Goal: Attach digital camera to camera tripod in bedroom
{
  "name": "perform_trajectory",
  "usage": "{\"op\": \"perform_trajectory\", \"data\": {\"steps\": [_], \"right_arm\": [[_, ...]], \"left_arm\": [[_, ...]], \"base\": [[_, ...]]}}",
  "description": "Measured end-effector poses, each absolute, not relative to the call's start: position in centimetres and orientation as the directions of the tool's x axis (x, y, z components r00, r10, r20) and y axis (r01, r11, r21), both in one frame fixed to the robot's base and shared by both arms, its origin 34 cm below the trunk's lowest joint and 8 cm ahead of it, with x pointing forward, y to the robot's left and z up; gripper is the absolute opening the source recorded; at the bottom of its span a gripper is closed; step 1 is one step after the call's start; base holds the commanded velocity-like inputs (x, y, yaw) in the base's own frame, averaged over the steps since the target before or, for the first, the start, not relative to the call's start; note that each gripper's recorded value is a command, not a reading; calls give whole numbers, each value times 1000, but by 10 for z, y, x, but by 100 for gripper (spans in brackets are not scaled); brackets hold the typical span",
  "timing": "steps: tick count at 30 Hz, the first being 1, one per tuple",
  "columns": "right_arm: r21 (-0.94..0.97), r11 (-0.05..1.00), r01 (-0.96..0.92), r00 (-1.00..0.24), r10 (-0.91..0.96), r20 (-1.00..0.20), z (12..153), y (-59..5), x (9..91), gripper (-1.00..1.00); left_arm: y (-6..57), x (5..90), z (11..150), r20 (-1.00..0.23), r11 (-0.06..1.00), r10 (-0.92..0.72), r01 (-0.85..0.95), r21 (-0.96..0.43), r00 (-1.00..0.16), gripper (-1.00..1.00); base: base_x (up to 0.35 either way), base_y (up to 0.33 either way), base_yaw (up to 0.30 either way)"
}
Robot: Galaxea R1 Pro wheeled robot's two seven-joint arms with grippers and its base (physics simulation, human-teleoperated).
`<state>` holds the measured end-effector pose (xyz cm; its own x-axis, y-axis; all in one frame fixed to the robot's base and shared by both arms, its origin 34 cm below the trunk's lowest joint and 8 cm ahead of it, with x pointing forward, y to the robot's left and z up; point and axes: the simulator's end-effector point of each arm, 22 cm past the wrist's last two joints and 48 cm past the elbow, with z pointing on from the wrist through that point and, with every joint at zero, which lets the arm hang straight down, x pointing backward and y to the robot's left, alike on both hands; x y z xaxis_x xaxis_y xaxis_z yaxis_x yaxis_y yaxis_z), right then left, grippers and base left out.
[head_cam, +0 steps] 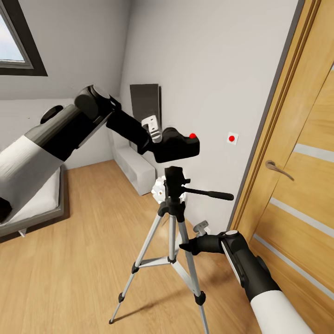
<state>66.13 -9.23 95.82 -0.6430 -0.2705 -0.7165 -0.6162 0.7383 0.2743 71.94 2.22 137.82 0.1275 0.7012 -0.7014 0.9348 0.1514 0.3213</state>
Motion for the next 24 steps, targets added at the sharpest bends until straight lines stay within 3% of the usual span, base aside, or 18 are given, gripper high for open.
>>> {"op": "perform_trajectory", "data": {"steps": [24], "right_arm": [[276,739,-614,-644,-268,-717,958,-93,662,-100]], "left_arm": [[22,739,1348,-712,142,688,936,322,141,-100]], "base": [[0,0,0]]}}
